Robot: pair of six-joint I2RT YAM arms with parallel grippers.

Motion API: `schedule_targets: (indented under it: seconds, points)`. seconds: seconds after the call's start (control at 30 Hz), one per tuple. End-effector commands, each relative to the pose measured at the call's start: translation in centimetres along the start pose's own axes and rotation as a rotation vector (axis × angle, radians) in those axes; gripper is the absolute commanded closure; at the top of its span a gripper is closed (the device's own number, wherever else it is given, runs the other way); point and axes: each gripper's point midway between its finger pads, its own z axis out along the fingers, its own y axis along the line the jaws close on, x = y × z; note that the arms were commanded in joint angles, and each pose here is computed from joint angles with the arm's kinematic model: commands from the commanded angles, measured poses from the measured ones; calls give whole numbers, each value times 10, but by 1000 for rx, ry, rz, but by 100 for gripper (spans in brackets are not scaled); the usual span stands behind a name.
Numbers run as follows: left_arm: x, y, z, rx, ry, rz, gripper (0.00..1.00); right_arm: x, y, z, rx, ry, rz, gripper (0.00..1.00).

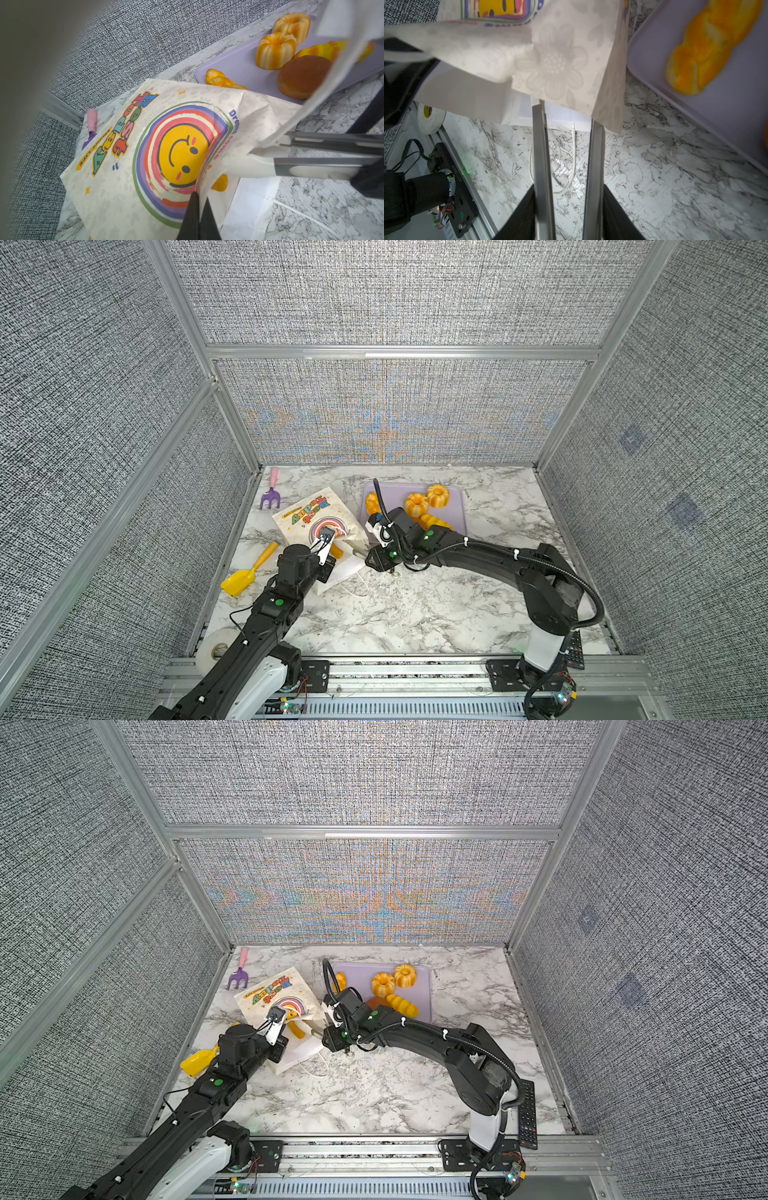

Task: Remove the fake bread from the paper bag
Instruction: 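Swing the open right tongs back into the paper bag mouth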

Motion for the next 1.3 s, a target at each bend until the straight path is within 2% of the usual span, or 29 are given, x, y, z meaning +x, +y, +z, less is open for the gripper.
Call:
schedule_targets:
  seconds: [0.0,0.47,0.57,0.67,0.83,1.03,1.27]
  points:
    - [-3,0,0,1,-11,-7,100,-16,16,0,-93,-50,-18,54]
    - [-5,0,1,4,-15,-13,100,-17,9,31,-126,12,4,54]
    - [-8,1,1,3,-19,-24,100,-18,13,28,-132,17,2,68]
    - [-11,1,0,5,-22,-38,100,-15,21,17,-125,26,-15,87]
    - [-12,7,0,-17,8,-45,100,10,29,-2,-84,74,-39,99]
    - [-10,12,0,-45,25,-68,100,59,22,-24,11,174,-1,100]
    - [-8,16,0,-75,24,-89,100,97,24,-66,35,185,53,100]
